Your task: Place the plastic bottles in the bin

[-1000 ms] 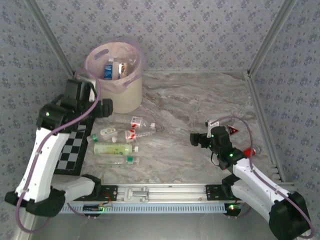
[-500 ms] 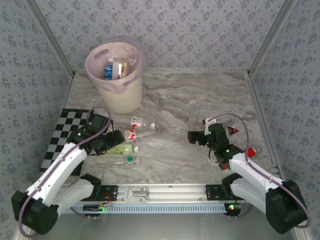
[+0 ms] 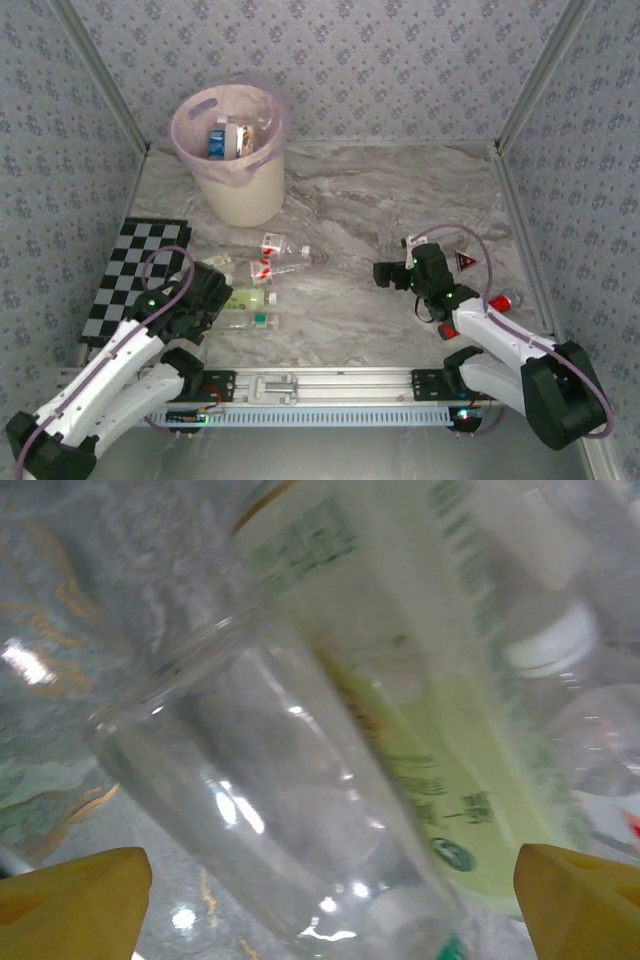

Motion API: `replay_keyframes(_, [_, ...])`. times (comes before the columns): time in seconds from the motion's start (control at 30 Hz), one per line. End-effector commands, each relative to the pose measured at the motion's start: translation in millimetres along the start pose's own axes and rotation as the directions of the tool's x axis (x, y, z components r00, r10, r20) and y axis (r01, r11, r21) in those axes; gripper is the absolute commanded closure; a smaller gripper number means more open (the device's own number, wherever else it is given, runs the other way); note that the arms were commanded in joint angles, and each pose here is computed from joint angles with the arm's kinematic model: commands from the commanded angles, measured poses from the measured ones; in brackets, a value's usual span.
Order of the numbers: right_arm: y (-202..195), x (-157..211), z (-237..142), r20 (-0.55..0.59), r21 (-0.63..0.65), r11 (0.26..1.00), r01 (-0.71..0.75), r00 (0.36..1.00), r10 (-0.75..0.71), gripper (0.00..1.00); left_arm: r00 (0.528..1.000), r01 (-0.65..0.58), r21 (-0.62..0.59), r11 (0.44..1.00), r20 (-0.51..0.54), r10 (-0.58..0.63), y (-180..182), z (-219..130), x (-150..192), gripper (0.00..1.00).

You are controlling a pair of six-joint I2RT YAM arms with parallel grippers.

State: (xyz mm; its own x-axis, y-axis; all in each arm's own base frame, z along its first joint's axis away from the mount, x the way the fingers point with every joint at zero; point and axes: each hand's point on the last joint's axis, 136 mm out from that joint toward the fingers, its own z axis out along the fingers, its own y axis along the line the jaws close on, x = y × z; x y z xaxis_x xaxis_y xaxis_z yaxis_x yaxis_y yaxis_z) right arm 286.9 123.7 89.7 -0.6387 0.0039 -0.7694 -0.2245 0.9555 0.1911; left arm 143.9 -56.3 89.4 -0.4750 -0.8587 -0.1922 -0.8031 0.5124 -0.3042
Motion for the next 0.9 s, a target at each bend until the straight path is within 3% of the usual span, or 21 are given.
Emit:
replay_keyframes(0.0, [2.9,-16.5,-1.4,0.037,-0.007,1.0,0.011,0.999,-0.011,0.0,0.998,0.069,-0.05,0.996,-0.004,-0.069,8.5,1.3,5.1,0.06])
replay_keyframes(0.43, [7.3,-20.0,6.7,0.021,-0.022,1.0,0.022,1.0,-0.022,0.0,0.995,0.061,-0.067,0.996,-0.073,-0.066,3.0,35.1,37.7,0.07])
replay_keyframes(0.63, [7.4,-18.6,3.9,0.019,-0.023,1.0,0.021,1.0,-0.021,0.0,0.996,0.056,-0.061,0.997,-0.068,-0.061,1.5,39.4,38.3,0.2])
replay_keyframes(0.87, [4.7,-15.4,0.9,0.018,-0.014,1.0,0.014,1.0,-0.014,0.0,0.999,0.042,-0.001,0.999,-0.028,-0.042,-15.0,13.5,26.0,0.34])
